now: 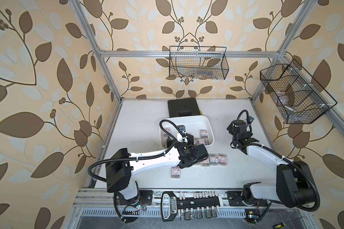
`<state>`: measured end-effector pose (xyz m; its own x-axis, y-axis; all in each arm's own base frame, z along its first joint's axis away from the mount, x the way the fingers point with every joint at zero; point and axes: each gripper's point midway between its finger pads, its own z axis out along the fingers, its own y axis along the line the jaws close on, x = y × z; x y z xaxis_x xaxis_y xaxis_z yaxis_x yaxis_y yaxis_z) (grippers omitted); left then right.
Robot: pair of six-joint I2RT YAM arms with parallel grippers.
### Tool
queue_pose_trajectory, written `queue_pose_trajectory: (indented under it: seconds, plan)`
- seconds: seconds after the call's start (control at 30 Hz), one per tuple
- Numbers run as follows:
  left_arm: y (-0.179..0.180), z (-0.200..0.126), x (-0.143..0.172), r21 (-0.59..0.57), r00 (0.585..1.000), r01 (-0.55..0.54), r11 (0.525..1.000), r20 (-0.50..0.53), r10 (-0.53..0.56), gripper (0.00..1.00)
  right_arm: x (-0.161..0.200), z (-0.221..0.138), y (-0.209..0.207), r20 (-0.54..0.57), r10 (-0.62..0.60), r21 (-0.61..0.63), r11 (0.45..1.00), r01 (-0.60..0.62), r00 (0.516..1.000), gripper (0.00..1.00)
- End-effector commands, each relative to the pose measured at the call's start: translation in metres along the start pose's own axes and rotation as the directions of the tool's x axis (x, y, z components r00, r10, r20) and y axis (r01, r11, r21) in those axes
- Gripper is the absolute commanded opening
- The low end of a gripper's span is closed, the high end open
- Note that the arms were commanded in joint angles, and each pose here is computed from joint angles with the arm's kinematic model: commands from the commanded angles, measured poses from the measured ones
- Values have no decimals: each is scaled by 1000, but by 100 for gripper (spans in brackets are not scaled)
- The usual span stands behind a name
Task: Take the paper clips out of the storage box
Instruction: Adjust the boxed paper clips in the storage box.
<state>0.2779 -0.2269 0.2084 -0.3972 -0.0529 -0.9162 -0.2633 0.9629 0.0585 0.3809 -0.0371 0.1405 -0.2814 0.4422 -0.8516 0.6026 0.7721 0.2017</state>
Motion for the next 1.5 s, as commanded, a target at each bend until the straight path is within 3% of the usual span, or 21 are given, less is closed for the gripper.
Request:
queue_pose_trajectory:
  seconds: [0.0, 0.17, 0.3, 0.37, 0.73, 0.93, 1.47]
  plan:
    - [-6, 14, 0, 71, 994, -32, 997, -106, 40, 99, 2, 10, 14, -10, -14, -35, 999, 14, 1000, 93]
    - [-4, 45, 24, 189, 939, 50, 981, -343, 18, 98, 1, 15, 16, -7, -20, -24, 1000, 20, 1000, 94]
    - [-4, 43, 17, 223, 938, 38, 974, -343, 42, 99, 8, 11, 21, -4, -22, -74, 997, 21, 1000, 93]
    - [-6, 48, 16, 226, 925, 57, 972, -378, 34, 94, 9, 8, 21, 2, -19, -84, 996, 19, 1000, 94]
    - [7, 113, 45, 63, 846, 49, 997, -533, -8, 76, 15, 15, 26, -46, -30, -112, 993, 24, 998, 95]
    - [13, 138, 52, 4, 834, -14, 1000, -552, 14, 76, 17, 13, 27, -55, -27, -132, 991, 20, 998, 95]
    - [31, 178, 93, -71, 772, -5, 997, -635, -42, 80, 21, 11, 28, -73, -29, -158, 987, 17, 997, 95]
